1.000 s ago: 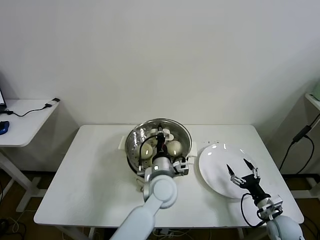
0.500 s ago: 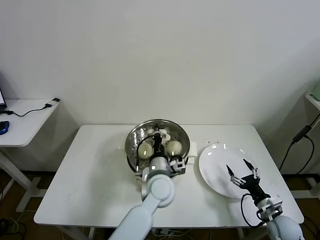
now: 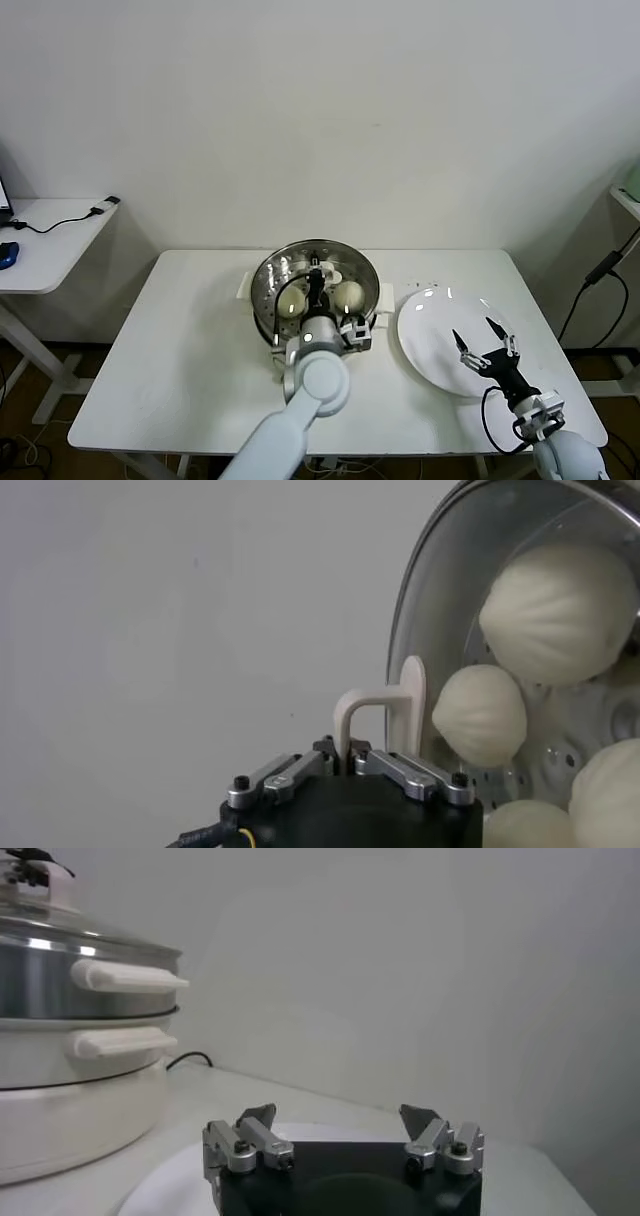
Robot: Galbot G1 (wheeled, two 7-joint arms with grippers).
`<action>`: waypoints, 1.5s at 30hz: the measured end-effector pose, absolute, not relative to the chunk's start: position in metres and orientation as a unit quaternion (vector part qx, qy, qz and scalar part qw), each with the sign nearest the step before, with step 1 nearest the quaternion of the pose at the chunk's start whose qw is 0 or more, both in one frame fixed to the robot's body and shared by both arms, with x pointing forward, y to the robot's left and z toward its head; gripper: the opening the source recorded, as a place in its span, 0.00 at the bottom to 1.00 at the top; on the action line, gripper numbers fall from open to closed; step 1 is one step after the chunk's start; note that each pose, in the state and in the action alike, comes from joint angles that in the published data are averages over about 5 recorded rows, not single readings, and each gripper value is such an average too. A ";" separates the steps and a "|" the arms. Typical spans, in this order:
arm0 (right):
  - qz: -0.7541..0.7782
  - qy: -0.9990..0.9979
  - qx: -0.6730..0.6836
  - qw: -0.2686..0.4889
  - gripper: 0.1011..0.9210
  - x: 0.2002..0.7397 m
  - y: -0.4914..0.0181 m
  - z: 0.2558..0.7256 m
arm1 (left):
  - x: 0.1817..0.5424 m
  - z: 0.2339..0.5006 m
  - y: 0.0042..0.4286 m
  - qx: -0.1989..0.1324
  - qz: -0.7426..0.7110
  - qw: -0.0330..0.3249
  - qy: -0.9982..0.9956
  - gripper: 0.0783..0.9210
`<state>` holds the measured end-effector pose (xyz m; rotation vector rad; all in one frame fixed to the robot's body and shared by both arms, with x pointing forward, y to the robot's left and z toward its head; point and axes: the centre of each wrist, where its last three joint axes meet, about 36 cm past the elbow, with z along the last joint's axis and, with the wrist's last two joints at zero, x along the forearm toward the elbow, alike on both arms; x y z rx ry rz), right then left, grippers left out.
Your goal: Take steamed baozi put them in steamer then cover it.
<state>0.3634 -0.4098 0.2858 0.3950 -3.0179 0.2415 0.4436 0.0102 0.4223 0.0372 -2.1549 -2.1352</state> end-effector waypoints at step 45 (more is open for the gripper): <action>0.084 -0.988 0.125 0.043 0.88 0.370 -0.412 0.295 | 0.382 0.458 0.051 0.000 -0.660 0.028 -0.751 0.88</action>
